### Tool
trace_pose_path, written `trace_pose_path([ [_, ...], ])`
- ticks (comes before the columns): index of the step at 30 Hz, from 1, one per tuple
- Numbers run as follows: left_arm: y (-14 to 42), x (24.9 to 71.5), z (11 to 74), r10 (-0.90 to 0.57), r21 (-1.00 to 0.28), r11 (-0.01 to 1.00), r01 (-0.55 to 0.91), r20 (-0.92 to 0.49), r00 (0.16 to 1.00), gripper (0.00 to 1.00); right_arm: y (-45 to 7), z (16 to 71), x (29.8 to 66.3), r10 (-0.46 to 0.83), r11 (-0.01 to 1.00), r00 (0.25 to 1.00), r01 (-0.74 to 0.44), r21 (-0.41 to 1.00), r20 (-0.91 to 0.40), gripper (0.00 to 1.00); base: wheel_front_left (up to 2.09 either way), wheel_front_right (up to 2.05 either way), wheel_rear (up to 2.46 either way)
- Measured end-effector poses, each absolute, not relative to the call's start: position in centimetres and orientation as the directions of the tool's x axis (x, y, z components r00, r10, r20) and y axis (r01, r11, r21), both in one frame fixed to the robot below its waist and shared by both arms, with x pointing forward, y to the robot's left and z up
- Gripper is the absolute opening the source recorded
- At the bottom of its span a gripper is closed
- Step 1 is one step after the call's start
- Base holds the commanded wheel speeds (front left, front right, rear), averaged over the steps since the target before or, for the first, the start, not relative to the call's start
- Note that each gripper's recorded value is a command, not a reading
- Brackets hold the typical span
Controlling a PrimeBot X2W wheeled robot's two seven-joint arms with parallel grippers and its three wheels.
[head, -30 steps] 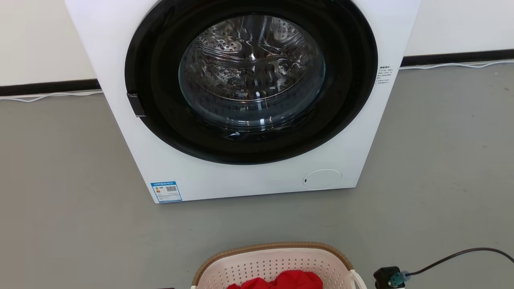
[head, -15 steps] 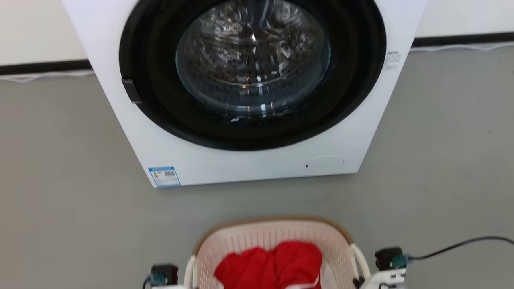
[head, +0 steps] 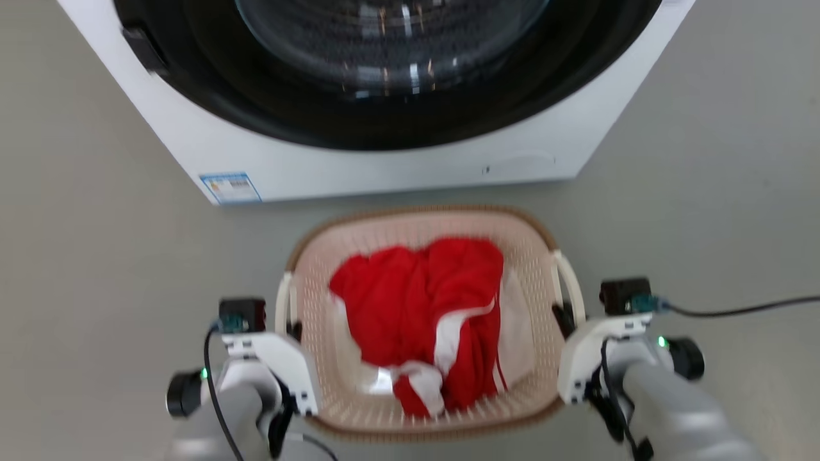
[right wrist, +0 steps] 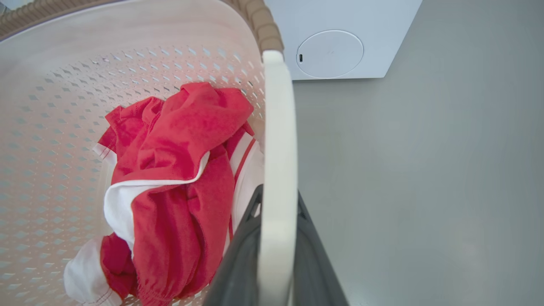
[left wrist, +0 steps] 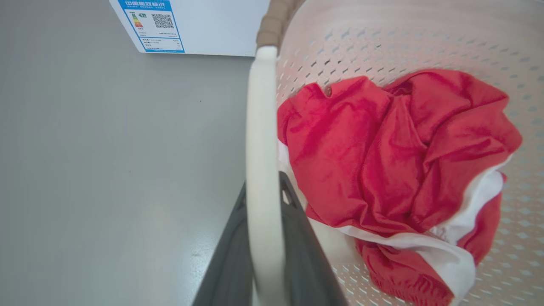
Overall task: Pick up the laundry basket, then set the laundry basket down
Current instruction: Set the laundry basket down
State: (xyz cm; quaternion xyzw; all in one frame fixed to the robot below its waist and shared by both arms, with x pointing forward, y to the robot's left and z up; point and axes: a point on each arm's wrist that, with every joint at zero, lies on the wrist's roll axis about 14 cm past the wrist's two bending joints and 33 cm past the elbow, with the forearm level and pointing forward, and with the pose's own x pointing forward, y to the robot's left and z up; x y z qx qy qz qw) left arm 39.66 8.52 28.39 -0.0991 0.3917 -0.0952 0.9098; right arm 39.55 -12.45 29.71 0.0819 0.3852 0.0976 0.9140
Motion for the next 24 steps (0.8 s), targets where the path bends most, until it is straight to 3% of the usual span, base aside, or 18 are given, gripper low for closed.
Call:
trace_pose_path([
  [16, 7.6, 48.1, 21.8, -0.264, -0.246, 0.961, 0.122, -0.699, 0.665, 0.0, -13.8, 23.1, 47.8, 0.217, 0.976, 0.672, -0.128, 0.177, -0.708, 0.0, 0.0, 0.0, 0.0],
  [24, 7.5, 49.7, 17.4, -0.258, -0.252, 0.962, 0.104, -0.716, 0.648, 0.0, -14.4, 18.6, 49.6, 0.216, 0.976, 0.653, -0.14, 0.165, -0.726, 0.0, 0.0, 0.0, 0.0],
])
